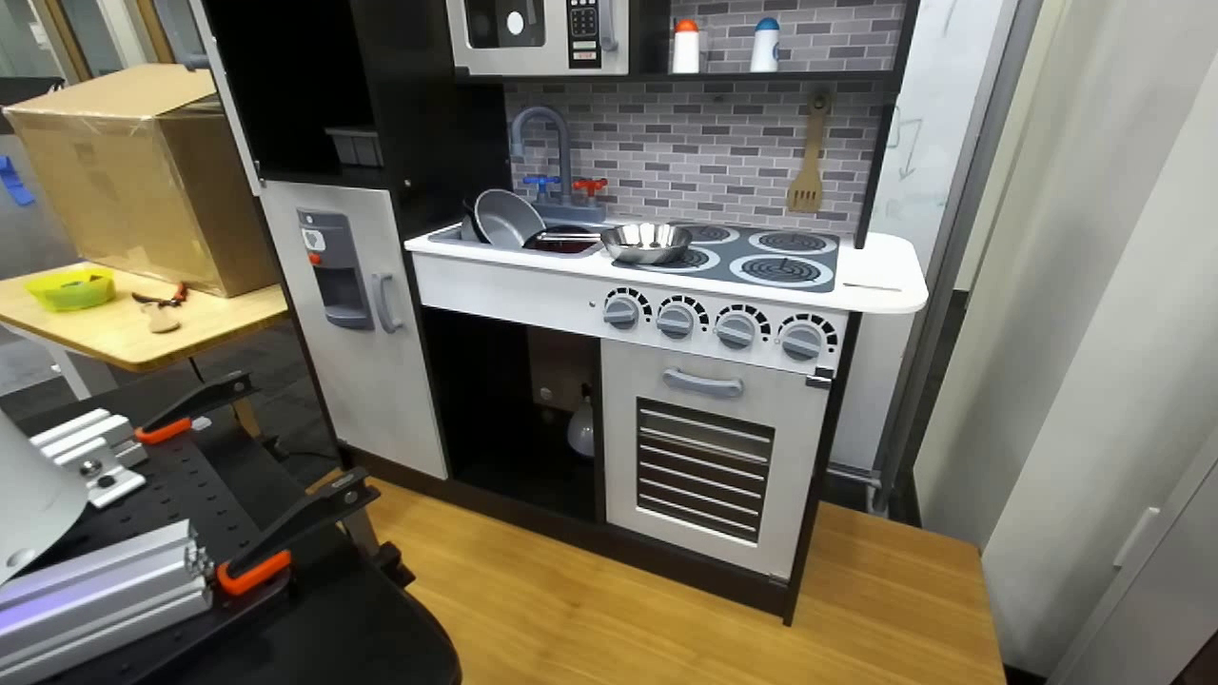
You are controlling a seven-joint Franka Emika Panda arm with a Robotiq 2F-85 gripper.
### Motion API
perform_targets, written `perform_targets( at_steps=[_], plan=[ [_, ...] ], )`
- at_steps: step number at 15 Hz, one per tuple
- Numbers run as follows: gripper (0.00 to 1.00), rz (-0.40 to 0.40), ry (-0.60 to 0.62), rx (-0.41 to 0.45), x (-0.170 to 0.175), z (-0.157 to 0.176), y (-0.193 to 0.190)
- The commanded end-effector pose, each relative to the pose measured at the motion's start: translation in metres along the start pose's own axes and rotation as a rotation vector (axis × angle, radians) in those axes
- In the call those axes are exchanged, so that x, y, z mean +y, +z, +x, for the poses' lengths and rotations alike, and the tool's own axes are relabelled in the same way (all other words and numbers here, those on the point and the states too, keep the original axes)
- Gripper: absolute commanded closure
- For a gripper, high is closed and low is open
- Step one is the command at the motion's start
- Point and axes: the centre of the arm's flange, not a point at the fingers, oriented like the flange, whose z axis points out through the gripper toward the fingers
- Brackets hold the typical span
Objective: Open the top door of the fridge
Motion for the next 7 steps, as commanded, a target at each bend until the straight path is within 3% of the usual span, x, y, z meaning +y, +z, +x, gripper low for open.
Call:
perform_targets(
  at_steps=[1, 7],
  plan=[
    [0.0, -0.003, 0.015, -0.006, 0.0042, 0.0001, 0.0007],
    [0.0, -0.006, 0.022, -0.009, 0.006, 0.0004, 0.0013]
  ],
)
